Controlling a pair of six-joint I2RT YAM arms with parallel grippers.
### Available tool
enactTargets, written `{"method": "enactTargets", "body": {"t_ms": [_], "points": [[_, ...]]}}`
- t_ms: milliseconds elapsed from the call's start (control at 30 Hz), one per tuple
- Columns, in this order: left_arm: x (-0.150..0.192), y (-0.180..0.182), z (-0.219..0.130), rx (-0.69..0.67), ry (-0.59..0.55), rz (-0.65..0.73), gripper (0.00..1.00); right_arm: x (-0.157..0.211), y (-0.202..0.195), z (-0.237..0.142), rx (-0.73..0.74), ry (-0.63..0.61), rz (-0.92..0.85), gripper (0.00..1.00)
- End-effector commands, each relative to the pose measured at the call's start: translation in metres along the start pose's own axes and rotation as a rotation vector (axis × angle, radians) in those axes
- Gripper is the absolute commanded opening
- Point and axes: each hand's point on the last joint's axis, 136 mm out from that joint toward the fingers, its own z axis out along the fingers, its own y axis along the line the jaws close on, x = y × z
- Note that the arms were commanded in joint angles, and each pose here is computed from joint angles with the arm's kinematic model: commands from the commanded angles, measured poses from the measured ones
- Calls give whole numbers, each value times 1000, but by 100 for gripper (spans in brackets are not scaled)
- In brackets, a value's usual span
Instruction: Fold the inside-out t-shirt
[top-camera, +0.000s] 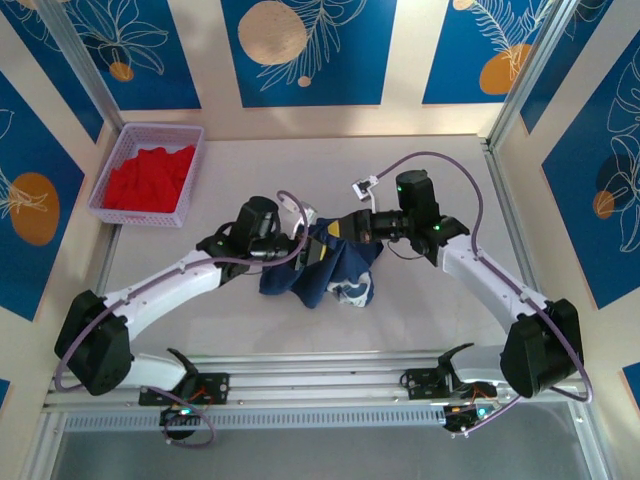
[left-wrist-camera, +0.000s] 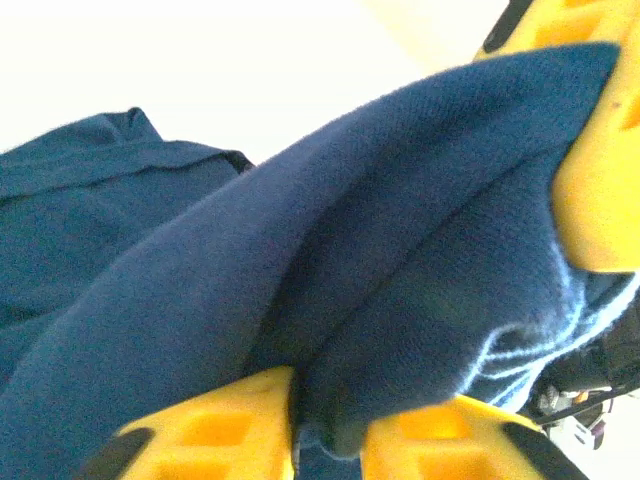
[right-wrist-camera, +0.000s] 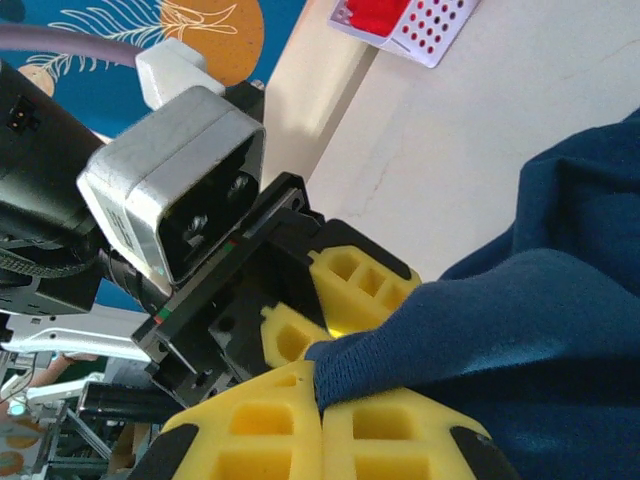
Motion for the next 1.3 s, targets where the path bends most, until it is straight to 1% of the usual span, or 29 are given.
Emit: {"method": "enactTargets", "body": {"t_ms": [0,100,133,167,233,267,400,467,533,633,667,733,833,900,967,1033,1100,1133,1267], "points": [[-27,-17,-16,73,-89,39,1,-2,5,-17,94,-17,-85,2],[-30,-50,-36,239,-126,80,0,-5,-9,-28,306,-27,-193,8],[-31,-58,-43,279,-142,92,0,-7,-19,-33,414,-36,-217,10],[-33,-61,-50,299,-160,101,0,-11,-31,-41,531,-49,-237,11],[-35,-60,-62,290,-185,104,0,-18,-48,-57,713,-66,-262,13],[-37,-57,-67,277,-198,101,0,-20,-51,-62,764,-71,-273,13],[-40,-53,-74,242,-200,93,0,-22,-50,-72,857,-84,-319,20],[-40,-50,-74,223,-195,91,0,-22,-43,-73,854,-81,-365,26],[-40,-48,-73,208,-189,92,0,-19,-31,-71,814,-77,-421,31],[-41,-44,-72,185,-184,89,0,-5,-10,-59,693,-58,-492,39],[-42,-44,-72,182,-184,89,0,1,-3,-53,636,-45,-512,43],[-42,-42,-72,175,-182,86,0,13,4,-43,571,-23,-538,52],[-42,-42,-71,177,-181,82,0,30,11,-28,497,12,-572,53],[-42,-43,-72,179,-182,80,0,37,13,-17,461,25,-578,53],[-42,-43,-72,178,-180,81,0,39,3,-9,473,32,-558,51],[-42,-43,-73,179,-183,82,0,36,-4,-2,482,32,-544,49],[-42,-44,-74,180,-182,81,0,34,-6,8,459,33,-546,48],[-42,-44,-74,180,-184,82,0,32,-7,13,454,35,-545,45],[-40,-37,-77,136,-189,77,0,30,-16,13,504,61,-554,20]]}}
